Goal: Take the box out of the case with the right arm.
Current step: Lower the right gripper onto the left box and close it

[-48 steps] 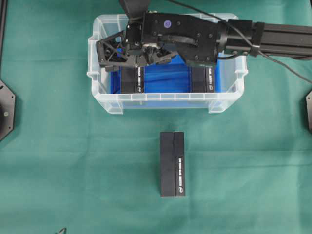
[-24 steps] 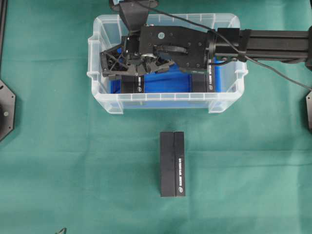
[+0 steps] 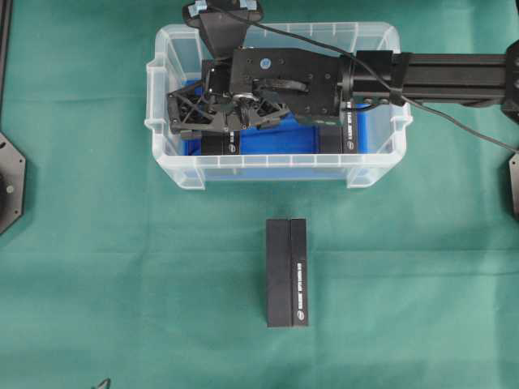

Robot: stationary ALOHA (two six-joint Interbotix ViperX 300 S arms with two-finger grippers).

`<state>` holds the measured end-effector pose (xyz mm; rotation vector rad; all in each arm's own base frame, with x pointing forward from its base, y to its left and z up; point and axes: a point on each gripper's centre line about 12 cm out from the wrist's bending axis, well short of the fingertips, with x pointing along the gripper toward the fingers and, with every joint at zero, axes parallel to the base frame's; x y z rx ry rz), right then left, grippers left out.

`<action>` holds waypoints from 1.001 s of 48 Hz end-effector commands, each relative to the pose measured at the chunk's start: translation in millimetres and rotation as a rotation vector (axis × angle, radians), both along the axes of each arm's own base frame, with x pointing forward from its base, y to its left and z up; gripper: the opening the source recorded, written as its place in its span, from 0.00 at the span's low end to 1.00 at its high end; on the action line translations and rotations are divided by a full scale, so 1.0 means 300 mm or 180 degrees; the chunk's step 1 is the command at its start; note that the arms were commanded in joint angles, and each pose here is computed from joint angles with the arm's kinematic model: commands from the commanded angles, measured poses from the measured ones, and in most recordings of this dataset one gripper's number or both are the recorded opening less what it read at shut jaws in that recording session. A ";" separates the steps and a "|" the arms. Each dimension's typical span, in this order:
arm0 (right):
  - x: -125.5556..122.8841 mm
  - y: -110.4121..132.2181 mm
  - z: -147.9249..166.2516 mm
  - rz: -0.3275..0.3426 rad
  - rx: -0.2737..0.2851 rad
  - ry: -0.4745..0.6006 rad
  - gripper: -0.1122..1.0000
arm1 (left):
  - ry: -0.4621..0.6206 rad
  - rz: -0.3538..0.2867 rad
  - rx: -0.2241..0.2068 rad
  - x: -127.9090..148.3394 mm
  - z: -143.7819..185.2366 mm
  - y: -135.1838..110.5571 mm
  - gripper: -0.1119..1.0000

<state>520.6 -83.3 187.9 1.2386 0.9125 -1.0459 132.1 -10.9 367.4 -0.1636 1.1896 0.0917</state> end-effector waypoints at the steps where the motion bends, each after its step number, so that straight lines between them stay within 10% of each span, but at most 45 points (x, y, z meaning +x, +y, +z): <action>1: 0.005 -0.001 0.041 -0.0002 0.0007 -0.0114 0.95 | -0.0025 -0.0006 0.0007 0.006 0.009 -0.001 0.10; 48: 0.009 0.010 0.034 -0.0129 0.0142 -0.0125 0.73 | -0.0045 -0.0006 0.0005 0.004 0.013 -0.001 0.10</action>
